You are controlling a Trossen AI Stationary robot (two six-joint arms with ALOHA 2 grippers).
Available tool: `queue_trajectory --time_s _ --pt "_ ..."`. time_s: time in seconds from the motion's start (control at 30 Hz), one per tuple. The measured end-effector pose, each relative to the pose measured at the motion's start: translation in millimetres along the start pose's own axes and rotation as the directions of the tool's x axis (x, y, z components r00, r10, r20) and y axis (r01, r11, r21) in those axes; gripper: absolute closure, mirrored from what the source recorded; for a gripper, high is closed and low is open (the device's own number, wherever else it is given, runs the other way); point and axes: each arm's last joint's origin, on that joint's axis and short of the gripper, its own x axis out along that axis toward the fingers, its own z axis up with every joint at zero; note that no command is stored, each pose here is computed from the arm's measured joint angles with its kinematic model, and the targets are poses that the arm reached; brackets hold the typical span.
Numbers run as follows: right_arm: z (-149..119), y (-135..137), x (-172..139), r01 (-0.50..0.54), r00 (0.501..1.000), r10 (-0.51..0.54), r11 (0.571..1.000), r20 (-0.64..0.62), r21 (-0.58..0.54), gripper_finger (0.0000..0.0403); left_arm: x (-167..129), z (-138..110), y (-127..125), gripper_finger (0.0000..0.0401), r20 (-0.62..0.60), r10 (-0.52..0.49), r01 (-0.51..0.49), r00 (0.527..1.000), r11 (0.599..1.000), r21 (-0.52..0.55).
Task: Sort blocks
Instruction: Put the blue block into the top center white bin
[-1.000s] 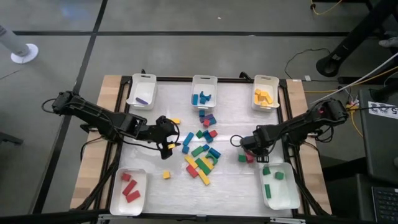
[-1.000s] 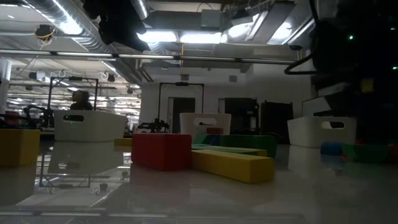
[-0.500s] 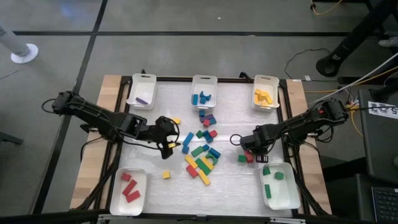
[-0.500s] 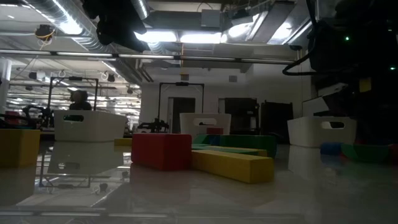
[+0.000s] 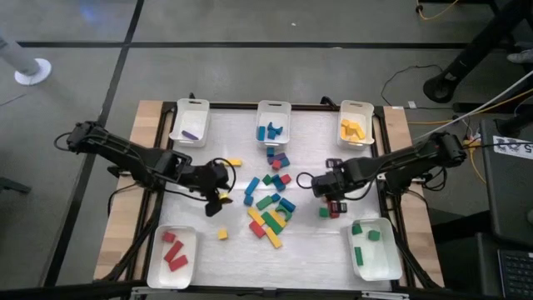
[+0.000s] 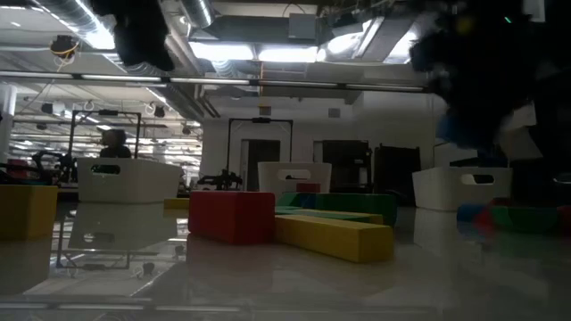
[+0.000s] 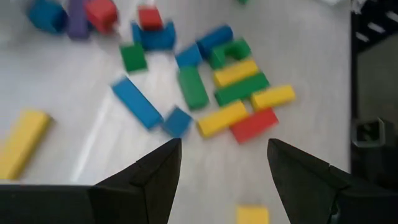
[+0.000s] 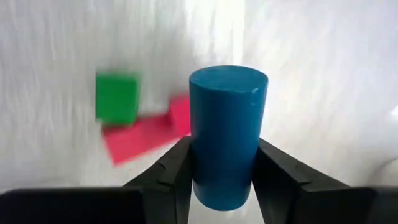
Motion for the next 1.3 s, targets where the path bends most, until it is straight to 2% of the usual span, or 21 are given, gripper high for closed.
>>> queue_trajectory --time_s 0.13,0.23,0.47,0.57,0.7,0.8,0.93,1.1,1.3 --pt "21 -9 -20 0.071 0.984 -0.065 0.997 0.165 -0.034 0.0267 1 -5 -6 0.0174 -0.062 -0.063 0.061 0.996 0.997 -0.037" --pt "36 -22 -28 0.116 0.953 -0.1 0.993 0.285 -0.038 0.0267 1 -10 -12 0.0174 -0.087 -0.092 0.088 0.992 0.995 -0.053" --pt "67 -63 -35 0.17 0.826 -0.155 0.985 0.542 0.023 0.0266 -3 -21 -27 0.0174 -0.11 -0.13 0.13 0.985 0.991 -0.006" --pt "78 -85 -35 0.186 0.761 -0.204 0.978 0.616 0.094 0.0266 -4 -24 -31 0.0174 -0.102 -0.126 0.128 0.987 0.992 0.011" --pt "89 -113 -25 0.162 0.712 -0.229 0.973 0.664 0.161 0.0265 -5 -26 -34 0.0174 -0.08 -0.114 0.117 0.99 0.993 0.026" --pt "98 -131 -10 0.139 0.697 -0.232 0.972 0.678 0.189 0.0265 -6 -27 -36 0.0174 -0.076 -0.115 0.118 0.99 0.992 0.034" --pt "105 -154 15 0.133 0.702 -0.256 0.964 0.664 0.231 0.0265 -6 -27 -39 0.0174 -0.054 -0.132 0.134 0.99 0.99 0.039" --pt "105 -176 45 0.138 0.74 -0.286 0.95 0.609 0.278 0.0265 -4 -29 -44 0.0174 -0.053 -0.14 0.143 0.989 0.988 0.05" --pt "102 -194 63 0.144 0.757 -0.312 0.937 0.574 0.319 0.0265 7 -35 -48 0.0174 -0.073 -0.093 0.099 0.993 0.992 0.078"
